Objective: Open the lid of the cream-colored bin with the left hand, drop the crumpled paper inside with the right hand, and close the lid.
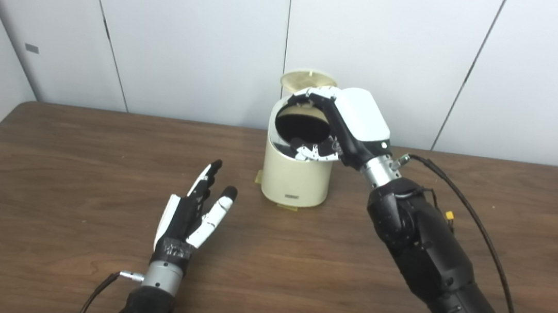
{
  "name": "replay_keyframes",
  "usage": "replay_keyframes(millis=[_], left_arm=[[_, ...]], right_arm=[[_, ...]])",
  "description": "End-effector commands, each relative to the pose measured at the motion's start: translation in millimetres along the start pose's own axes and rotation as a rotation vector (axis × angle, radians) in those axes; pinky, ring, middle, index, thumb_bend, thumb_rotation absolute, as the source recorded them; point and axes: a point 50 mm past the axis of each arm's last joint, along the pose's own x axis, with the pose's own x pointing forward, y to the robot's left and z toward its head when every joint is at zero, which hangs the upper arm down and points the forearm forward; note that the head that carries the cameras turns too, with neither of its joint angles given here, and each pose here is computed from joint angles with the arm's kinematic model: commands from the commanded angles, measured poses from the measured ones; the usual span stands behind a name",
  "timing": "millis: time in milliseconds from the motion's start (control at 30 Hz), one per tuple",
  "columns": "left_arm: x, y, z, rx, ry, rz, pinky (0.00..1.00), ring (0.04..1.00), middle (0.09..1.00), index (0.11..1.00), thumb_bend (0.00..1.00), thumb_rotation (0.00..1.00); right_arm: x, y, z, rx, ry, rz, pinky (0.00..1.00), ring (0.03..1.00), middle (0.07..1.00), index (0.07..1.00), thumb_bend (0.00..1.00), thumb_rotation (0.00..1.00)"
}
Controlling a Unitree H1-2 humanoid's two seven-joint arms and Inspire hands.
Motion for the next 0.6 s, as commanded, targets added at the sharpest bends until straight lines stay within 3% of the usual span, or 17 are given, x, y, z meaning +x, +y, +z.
replay_keyframes(millis=[0,567], left_arm=[[10,-2,15,-0.011,-0.07,0.002,1.0,1.0,1.0,1.0,0.63,0.71],[23,7,13,-0.042,-0.118,0.067,1.0,1.0,0.996,1.0,0.59,0.69]], right_arm=[[15,-20,5,0.008,-0.051,-0.109,0.35,0.409,0.508,0.514,0.5,0.0],[-10,-43,-4,0.07,0.009,-0.263,0.32,0.411,0.523,0.494,0.5,0.0]])
